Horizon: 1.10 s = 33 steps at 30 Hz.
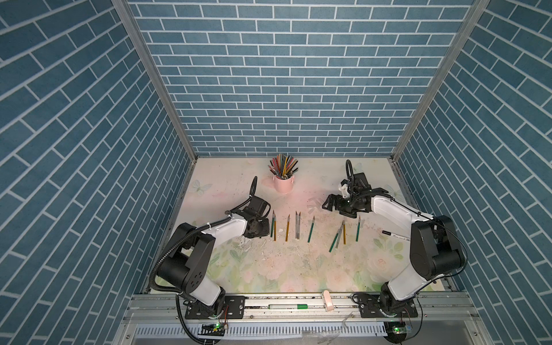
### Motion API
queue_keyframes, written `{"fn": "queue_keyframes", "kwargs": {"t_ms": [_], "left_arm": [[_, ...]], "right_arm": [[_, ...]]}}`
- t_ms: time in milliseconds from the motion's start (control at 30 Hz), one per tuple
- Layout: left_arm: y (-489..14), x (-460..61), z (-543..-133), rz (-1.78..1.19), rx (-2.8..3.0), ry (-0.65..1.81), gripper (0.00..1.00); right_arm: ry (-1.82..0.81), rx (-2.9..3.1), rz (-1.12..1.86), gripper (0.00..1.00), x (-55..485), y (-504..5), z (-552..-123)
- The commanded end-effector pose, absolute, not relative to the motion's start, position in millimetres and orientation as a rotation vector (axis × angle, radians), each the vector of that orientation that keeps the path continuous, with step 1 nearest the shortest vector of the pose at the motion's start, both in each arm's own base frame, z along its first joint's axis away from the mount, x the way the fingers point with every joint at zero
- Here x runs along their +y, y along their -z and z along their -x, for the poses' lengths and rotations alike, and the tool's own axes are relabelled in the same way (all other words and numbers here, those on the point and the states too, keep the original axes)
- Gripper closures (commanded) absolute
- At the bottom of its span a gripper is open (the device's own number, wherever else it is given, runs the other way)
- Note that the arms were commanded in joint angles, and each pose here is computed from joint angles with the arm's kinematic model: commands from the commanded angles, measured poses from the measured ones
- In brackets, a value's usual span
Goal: Remove protective caps from carving knives
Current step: Place the carving knife at the center of the board, then reset both arms
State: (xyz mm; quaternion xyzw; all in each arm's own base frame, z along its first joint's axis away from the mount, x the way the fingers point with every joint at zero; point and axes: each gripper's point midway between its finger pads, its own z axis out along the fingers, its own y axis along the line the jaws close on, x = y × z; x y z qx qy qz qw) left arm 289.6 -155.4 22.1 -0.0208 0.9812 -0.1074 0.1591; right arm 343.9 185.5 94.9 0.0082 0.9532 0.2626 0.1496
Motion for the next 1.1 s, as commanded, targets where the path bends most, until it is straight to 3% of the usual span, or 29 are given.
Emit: {"fn": "queue_keyframes", "kwargs": {"t_ms": [0,300,733,1067], "left_arm": [[-34.2,-155.1,-297.9,0.06,2.772,0.281,0.57],[-51.7,-160.0,-308.4,0.028,2.743,0.285,0.38],[-63.8,-155.4,-310.3,0.026,2.721,0.257,0.24],[-104.9,-139.6,-339.7,-0.114,2.557,0.146,0.01]], "right_arm": [[-0.735,2.726,0.012,0.02,178.7,-103.8,-341.0],[-0.716,2.719,-0.021,0.02,163.5,-107.2,-343.2],[-0.72,2.712,-0.053,0.02,154.8,-106.1,-345.6],[-0.564,2.632,-0.118,0.02,107.0,-105.7,-359.0]]}}
